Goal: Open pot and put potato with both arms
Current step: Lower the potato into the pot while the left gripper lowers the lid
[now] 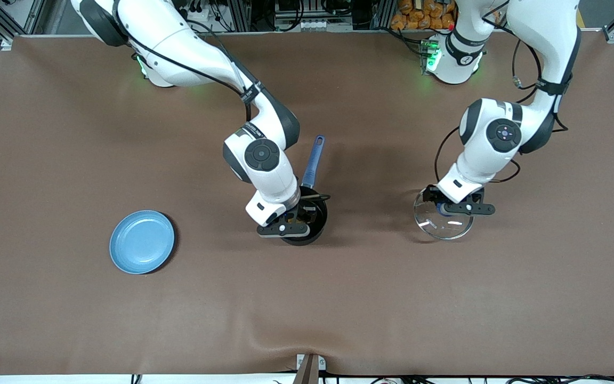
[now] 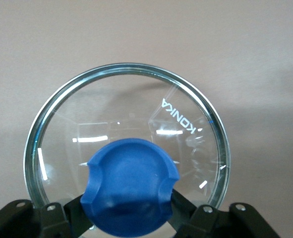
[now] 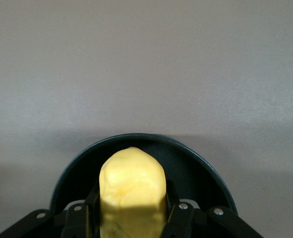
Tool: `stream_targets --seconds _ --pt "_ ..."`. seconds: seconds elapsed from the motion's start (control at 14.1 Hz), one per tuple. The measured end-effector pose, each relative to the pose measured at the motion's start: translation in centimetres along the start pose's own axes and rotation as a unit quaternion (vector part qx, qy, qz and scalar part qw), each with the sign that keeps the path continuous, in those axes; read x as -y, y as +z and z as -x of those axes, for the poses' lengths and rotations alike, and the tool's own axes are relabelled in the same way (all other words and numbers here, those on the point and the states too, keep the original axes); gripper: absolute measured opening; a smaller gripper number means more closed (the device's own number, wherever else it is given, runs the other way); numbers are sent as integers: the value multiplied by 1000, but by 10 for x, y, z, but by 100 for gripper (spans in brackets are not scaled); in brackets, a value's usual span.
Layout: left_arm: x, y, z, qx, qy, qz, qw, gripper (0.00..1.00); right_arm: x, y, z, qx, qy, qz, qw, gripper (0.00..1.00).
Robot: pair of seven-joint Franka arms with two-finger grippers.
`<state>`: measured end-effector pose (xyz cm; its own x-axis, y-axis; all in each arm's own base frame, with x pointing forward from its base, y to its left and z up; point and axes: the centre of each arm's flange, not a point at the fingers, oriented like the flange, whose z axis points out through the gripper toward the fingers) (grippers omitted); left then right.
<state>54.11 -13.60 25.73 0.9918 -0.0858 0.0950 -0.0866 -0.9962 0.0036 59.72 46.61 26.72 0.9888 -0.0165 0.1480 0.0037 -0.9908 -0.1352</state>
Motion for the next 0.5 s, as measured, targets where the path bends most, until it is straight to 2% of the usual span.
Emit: stream_targets --seconds 0.28,0.5 --pt "11 27 1 3 -3 -2 1000 48 -2 17 3 -3 1 -3 1000 52" --pt "18 50 4 8 -1 -4 1000 48 5 34 15 0 3 4 1000 52"
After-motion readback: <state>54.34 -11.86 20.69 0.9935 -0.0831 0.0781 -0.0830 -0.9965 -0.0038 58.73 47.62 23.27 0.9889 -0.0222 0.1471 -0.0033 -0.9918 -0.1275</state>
